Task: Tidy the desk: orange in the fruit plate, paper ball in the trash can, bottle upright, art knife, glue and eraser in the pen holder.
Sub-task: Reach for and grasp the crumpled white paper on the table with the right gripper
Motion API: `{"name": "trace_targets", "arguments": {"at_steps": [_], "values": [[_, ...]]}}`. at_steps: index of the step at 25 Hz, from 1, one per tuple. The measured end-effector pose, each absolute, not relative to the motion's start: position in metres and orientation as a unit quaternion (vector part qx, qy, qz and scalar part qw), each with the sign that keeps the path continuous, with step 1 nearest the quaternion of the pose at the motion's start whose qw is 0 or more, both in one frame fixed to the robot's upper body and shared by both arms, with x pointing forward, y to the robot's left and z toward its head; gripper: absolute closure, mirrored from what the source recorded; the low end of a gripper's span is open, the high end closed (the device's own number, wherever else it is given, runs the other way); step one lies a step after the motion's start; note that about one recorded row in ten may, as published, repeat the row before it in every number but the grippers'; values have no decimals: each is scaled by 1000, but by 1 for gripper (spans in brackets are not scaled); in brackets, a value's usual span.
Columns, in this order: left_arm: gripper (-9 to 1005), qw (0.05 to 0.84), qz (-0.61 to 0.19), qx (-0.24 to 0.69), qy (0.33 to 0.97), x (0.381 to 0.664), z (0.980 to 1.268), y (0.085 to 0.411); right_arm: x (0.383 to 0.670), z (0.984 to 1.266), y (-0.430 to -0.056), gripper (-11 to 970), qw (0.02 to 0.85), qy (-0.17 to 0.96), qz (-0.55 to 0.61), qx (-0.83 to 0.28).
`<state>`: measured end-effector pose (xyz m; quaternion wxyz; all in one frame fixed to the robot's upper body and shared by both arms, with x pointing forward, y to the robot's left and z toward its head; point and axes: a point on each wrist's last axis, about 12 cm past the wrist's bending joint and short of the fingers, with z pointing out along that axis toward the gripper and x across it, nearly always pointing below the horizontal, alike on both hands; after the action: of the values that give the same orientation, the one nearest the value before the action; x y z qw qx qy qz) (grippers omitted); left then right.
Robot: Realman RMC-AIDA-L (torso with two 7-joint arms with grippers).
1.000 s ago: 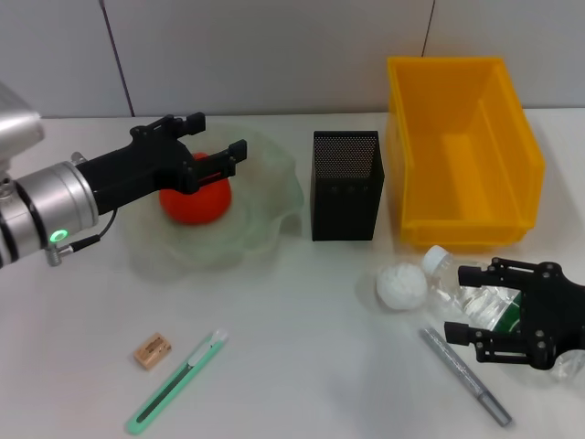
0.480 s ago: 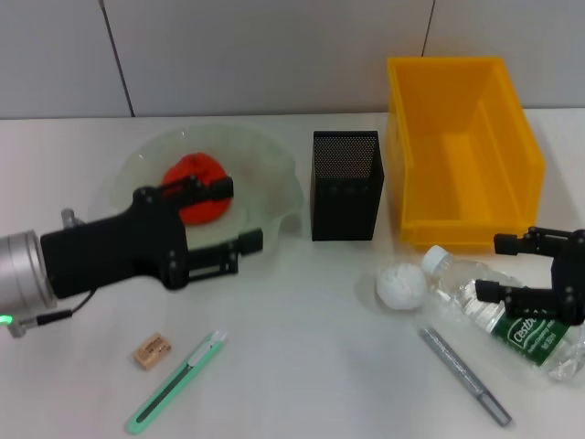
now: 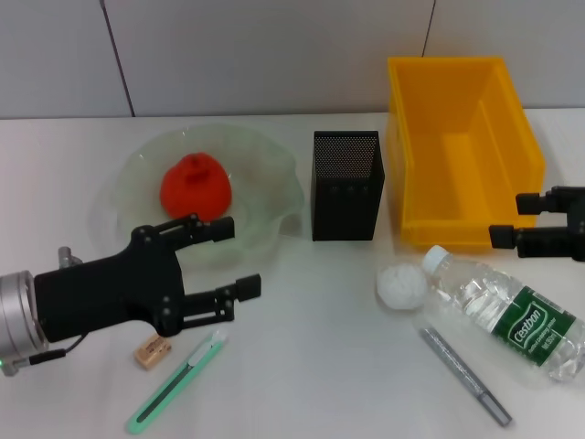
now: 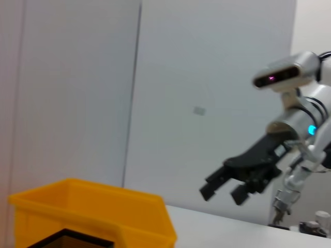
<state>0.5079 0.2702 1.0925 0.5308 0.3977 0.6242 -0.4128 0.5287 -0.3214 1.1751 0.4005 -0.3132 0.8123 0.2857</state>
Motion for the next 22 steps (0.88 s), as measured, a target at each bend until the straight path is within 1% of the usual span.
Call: {"name": "trace_targets", "arguments": {"at_steps": [4,8,11,14,22], "values": [[204,526,-420,410,615,504,1091,266,535,1196,-319,189,379,828,276,-308],[204,524,-424,412,614,503,1091,264,547,1212,-312,188,332,851,259,-313],[205,521,-428,415,611,502,1091,262,557,1215,-298,189,278,874,229,-327],[206,520,-429,417,610,502,1090,261,569,1219,-277,189,244,886,191,-344],[207,518,-429,413,614,502,1088,261,581,1219,-247,188,235,882,165,-374]]}}
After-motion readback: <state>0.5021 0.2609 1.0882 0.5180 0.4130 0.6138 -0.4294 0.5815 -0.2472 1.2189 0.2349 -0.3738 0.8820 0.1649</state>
